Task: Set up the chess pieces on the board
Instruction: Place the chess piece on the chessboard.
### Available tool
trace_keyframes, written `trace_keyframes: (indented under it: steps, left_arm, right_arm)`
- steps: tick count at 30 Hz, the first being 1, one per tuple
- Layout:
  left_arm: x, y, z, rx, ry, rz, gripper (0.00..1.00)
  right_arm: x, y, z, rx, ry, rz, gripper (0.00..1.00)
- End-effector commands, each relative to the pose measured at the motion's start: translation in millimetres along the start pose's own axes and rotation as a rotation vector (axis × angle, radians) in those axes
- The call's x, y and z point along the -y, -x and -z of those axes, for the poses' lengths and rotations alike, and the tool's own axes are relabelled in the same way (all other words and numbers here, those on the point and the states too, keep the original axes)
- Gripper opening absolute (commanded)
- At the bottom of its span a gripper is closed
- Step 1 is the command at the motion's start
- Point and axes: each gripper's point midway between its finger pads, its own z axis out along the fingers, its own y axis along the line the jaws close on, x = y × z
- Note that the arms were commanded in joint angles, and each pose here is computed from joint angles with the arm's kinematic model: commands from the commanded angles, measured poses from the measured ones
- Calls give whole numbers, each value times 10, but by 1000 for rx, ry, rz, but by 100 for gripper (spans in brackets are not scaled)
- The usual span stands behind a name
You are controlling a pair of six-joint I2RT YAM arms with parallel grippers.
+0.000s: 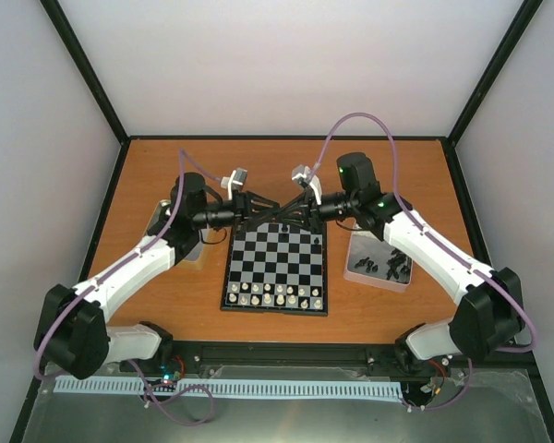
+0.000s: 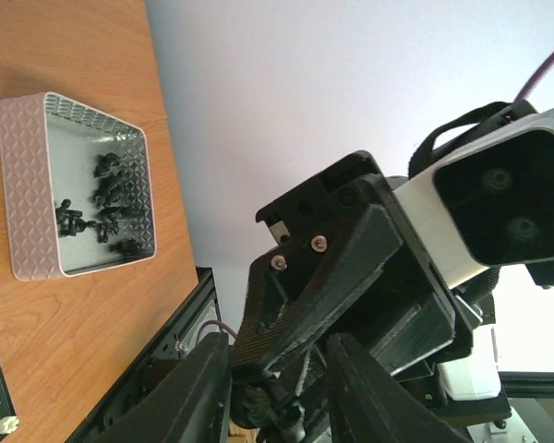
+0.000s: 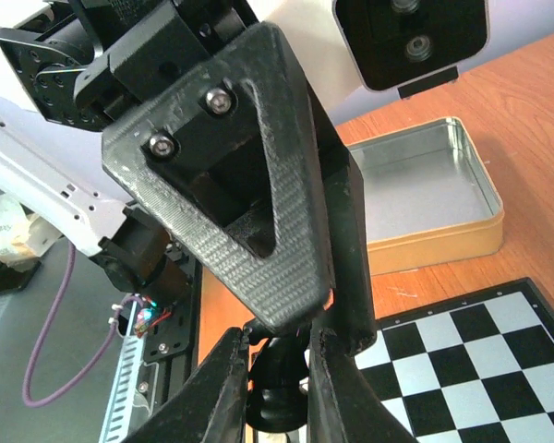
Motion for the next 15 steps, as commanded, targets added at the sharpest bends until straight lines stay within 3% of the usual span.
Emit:
trace_keyframes:
  steps: [1,5,11,15]
  left_arm:
    - [27,-40,-27,-39,-49,38,28]
    - [-31,-51,-19,-32,-29,43,25]
    - [-94,-61,-26,-36,-14,45,8]
    - [-116,-43,-21,-23,5,29,1]
  right_arm:
    - [28,3,-76,-28,-15,31,3]
    - [82,2,-87,-37,-40,23,3]
    - [117,-15,-99,-52,-61,17,4]
    - [116,-24,-106,-66,-60,-6,12]
